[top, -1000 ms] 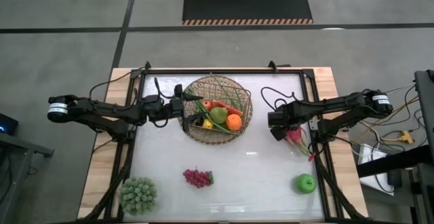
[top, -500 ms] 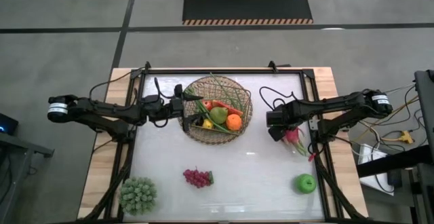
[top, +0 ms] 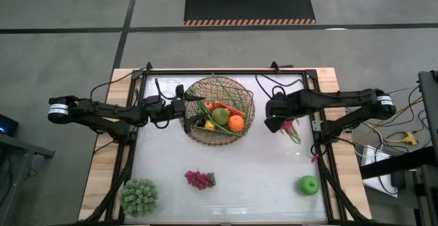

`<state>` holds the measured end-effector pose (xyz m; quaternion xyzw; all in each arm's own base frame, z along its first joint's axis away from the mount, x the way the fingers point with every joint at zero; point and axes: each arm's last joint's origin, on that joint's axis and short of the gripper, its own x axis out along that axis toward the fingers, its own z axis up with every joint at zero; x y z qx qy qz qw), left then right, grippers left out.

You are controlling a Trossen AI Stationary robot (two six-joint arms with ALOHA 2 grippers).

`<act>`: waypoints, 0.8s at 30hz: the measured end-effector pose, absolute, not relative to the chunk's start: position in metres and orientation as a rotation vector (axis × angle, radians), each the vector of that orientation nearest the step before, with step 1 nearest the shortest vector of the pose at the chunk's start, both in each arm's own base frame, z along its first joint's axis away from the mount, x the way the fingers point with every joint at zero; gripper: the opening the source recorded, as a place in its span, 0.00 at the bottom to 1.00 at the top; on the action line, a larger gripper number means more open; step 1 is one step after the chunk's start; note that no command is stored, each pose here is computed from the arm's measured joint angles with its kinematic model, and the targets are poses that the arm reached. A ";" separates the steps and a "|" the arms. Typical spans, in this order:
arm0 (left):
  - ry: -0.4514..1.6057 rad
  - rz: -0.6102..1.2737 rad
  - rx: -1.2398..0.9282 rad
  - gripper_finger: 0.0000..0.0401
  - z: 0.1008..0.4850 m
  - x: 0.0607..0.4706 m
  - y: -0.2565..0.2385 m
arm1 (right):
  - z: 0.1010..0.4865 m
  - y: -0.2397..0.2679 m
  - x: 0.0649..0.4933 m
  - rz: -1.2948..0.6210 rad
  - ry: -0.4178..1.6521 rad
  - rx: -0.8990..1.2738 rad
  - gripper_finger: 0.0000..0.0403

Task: Build produce basket
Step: Put the dragon fruit into the wire basket

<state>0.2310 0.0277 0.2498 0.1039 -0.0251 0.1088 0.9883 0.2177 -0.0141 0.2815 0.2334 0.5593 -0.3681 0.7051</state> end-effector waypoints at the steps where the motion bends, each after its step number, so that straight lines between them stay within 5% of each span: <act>1: -0.050 0.219 0.220 0.68 0.250 0.231 0.028 | 0.289 -0.014 0.220 -0.801 1.218 0.511 0.55; 11: -0.070 0.224 0.274 0.68 0.253 0.231 0.028 | 0.350 -0.018 0.240 -0.627 0.959 0.293 0.55; 24: -0.163 0.251 0.344 0.68 0.263 0.229 0.028 | 0.375 -0.019 0.281 -0.349 0.632 -0.122 0.54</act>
